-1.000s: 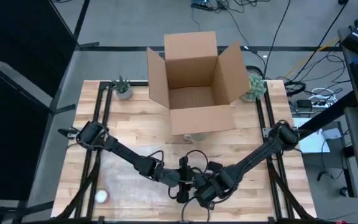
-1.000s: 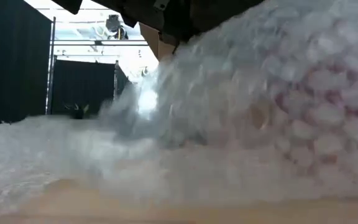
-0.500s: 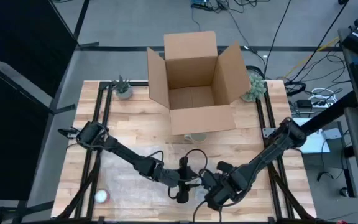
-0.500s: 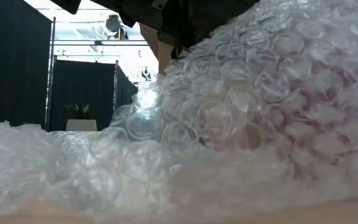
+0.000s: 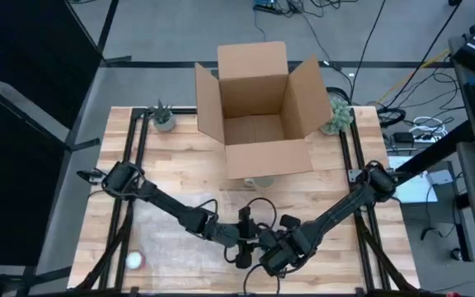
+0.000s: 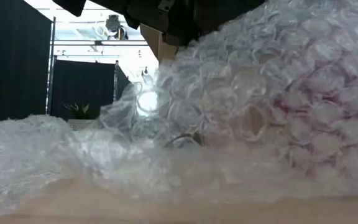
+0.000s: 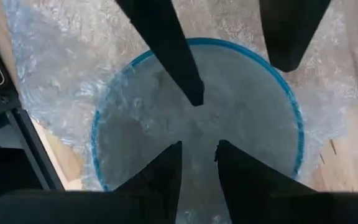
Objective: Wrap mug
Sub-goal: Wrap the red mug with the right transparent bubble wrap
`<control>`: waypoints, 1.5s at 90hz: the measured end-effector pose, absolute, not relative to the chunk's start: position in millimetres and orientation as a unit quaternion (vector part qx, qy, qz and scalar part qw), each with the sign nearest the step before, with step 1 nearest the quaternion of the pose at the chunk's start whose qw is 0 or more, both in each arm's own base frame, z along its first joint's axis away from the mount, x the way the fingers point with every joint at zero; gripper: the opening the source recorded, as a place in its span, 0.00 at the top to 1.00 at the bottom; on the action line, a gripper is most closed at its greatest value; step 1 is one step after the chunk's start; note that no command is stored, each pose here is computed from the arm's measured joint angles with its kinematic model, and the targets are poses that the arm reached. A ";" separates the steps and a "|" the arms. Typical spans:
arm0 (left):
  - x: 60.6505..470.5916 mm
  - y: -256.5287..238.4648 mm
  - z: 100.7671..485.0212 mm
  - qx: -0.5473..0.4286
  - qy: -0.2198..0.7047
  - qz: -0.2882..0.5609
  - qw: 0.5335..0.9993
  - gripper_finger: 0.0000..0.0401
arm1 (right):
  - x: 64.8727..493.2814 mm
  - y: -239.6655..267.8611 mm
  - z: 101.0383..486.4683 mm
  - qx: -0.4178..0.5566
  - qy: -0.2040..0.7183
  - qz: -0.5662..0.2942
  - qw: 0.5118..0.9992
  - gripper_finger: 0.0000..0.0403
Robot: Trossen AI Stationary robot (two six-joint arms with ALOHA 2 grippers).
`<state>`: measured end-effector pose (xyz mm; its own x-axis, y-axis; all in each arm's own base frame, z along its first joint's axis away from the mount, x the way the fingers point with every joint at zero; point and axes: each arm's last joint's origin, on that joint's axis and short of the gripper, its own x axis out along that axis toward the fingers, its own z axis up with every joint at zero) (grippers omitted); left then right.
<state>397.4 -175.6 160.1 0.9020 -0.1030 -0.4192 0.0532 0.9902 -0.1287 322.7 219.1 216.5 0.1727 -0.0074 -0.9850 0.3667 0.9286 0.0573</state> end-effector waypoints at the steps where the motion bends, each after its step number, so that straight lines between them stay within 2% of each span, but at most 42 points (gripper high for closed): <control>1: 397.5 -175.6 160.1 -0.057 0.218 -0.040 0.974 0.62 | 322.9 218.9 216.6 0.144 0.631 -0.124 0.752 0.74; 22: 397.4 -175.9 160.1 -0.058 0.217 -0.041 0.974 0.62 | 325.3 215.1 218.8 0.152 0.641 -0.102 0.746 0.59; 35: 397.7 -174.8 159.8 -0.057 0.217 -0.039 0.974 0.62 | 319.9 211.5 235.1 0.163 0.631 -0.086 0.754 0.55; 46: 397.7 -174.4 159.9 -0.057 0.218 -0.038 0.973 0.62 | 309.1 209.5 262.5 0.187 0.606 -0.070 0.770 0.54; 60: 397.7 -174.4 159.9 -0.058 0.218 -0.038 0.973 0.62 | 293.0 213.7 274.8 0.188 0.609 -0.071 0.767 0.54; 71: 397.8 -174.4 160.0 -0.058 0.218 -0.038 0.973 0.62 | 282.4 216.1 275.2 0.189 0.622 -0.101 0.753 0.54; 81: 397.9 -174.5 160.2 -0.058 0.217 -0.039 0.974 0.62 | 277.4 217.8 274.7 0.175 0.604 -0.139 0.765 0.54; 103: 398.2 -174.7 160.8 -0.060 0.213 -0.041 0.974 0.62 | 277.4 218.8 275.3 0.177 0.590 -0.150 0.773 0.54; 135: 398.0 -174.7 162.2 -0.061 0.212 -0.043 0.975 0.62 | 289.8 230.9 280.2 0.159 0.540 -0.064 0.824 0.54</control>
<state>398.0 -174.7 162.2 0.9068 -0.1091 -0.4072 0.0574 0.9889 -0.1373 289.8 230.9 280.2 0.4095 0.0667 -0.9099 0.2767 0.9413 0.1935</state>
